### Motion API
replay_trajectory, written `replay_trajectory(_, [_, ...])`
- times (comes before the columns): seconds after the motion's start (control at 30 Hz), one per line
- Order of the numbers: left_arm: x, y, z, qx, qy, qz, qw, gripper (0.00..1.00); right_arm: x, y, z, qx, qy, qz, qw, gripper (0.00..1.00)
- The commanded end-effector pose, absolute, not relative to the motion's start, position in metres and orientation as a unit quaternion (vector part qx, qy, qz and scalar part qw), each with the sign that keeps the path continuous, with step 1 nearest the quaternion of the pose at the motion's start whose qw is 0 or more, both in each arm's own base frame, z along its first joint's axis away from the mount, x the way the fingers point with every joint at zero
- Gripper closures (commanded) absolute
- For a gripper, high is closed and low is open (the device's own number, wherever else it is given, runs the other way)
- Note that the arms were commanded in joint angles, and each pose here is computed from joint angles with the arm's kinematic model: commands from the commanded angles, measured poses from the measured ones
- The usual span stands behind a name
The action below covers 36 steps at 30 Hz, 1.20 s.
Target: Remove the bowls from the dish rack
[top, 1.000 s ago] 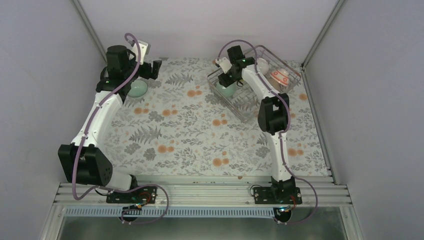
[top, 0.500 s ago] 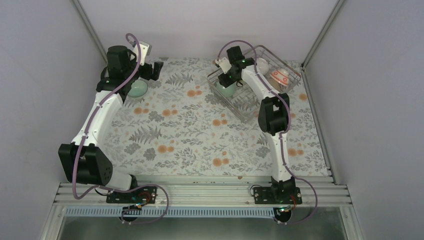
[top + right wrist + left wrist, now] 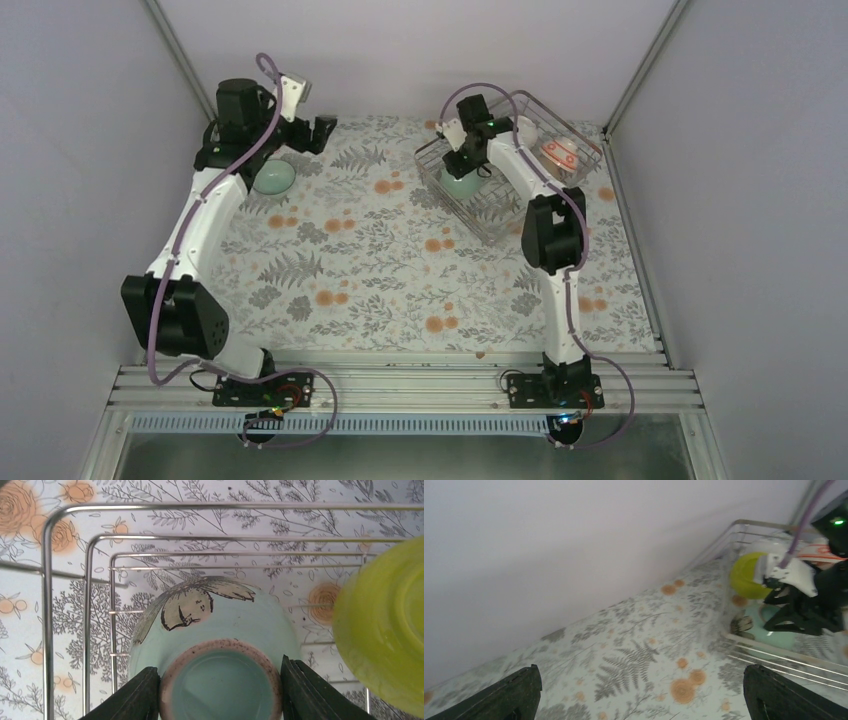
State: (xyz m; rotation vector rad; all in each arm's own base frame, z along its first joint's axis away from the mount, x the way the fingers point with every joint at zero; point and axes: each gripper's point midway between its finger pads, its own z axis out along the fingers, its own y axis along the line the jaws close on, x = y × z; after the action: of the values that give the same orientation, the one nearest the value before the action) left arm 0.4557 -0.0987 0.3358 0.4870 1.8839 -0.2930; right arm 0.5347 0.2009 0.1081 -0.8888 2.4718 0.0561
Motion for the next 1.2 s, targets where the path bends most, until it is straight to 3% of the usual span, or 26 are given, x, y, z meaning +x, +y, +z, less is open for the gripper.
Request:
replay_trajectory(0.0, [0.452, -0.141, 0.337, 0.271, 0.784, -0.206, 0.519, 0.00, 0.534, 0.194, 0.166, -0.324, 0.896, -0.002, 0.305, 0.67])
replay_trajectory(0.33, [0.457, -0.210, 0.332, 0.327, 0.741, -0.397, 0.431, 0.00, 0.526, 0.174, 0.254, -0.302, 0.875, 0.002, 0.379, 0.68])
replay_trajectory(0.67, [0.473, -0.271, 0.310, 0.369, 0.683, -0.525, 0.349, 0.00, 0.506, 0.160, 0.329, -0.301, 0.846, 0.026, 0.438, 0.68])
replay_trajectory(0.93, [0.465, -0.342, 0.289, 0.415, 0.653, -0.554, 0.308, 0.00, 0.484, 0.171, 0.365, -0.308, 0.825, 0.077, 0.468, 0.67])
replay_trajectory(1.17, [0.461, -0.362, 0.281, 0.427, 0.650, -0.551, 0.303, 0.00, 0.480, 0.177, 0.379, -0.311, 0.815, 0.095, 0.480, 0.67])
